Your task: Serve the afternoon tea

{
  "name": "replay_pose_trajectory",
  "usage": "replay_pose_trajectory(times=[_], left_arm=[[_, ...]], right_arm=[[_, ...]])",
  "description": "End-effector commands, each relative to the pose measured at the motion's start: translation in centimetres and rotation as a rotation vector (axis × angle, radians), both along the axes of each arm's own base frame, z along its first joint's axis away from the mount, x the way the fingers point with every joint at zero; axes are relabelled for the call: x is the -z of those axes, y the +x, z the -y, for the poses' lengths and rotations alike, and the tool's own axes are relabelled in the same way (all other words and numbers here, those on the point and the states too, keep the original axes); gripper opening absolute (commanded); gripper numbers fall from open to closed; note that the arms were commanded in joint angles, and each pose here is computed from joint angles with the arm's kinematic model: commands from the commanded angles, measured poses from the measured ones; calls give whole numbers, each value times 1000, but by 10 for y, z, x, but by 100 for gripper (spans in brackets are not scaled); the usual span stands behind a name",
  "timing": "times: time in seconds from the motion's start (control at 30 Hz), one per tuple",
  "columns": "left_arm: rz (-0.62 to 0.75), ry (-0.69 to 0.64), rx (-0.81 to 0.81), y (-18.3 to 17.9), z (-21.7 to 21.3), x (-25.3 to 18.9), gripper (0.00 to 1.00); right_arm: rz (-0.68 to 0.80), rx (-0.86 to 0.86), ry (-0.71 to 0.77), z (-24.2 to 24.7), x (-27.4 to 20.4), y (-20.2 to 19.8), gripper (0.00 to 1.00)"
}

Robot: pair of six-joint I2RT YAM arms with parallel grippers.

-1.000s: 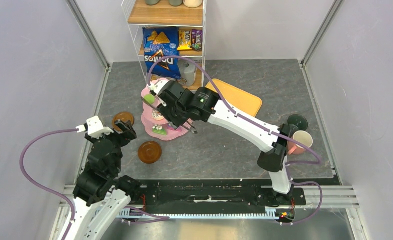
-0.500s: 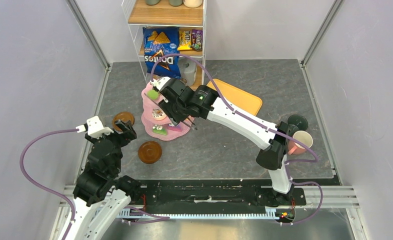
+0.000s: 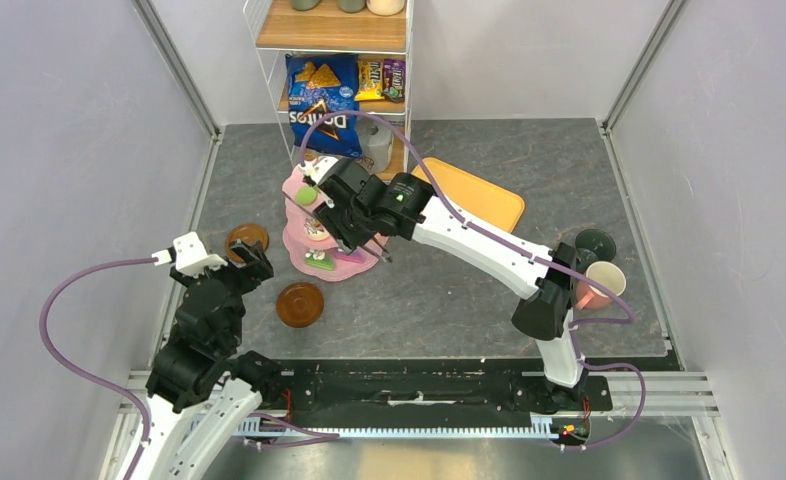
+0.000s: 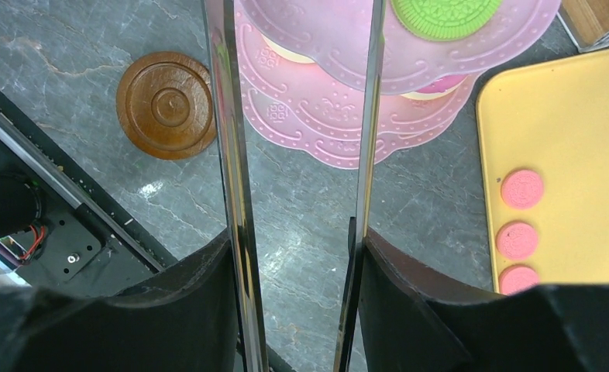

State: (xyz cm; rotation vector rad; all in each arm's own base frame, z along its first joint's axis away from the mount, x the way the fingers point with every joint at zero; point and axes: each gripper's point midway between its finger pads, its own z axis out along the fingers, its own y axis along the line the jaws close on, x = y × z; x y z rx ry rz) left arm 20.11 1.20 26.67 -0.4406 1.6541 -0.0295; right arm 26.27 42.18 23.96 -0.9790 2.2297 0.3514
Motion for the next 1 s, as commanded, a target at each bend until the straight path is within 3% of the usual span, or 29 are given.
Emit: replay_pose_trajectory(times=[0.0, 0.27, 0.5, 0.7, 0.97], left_arm=[[26, -30, -27, 1, -3, -4, 89], [22, -27, -25, 1, -2, -3, 89], [19, -26, -25, 2, -2, -3, 89], [16, -24, -26, 3, -2, -2, 89], [9, -21, -21, 4, 0, -1, 89]], right_arm=[[31, -16, 106, -3, -33, -4, 57], [30, -74, 159, 21, -57, -29, 56], [105, -51, 222, 74, -86, -45, 56], [171, 158, 254, 152, -96, -20, 55], [102, 401, 182, 236, -37, 23, 57]])
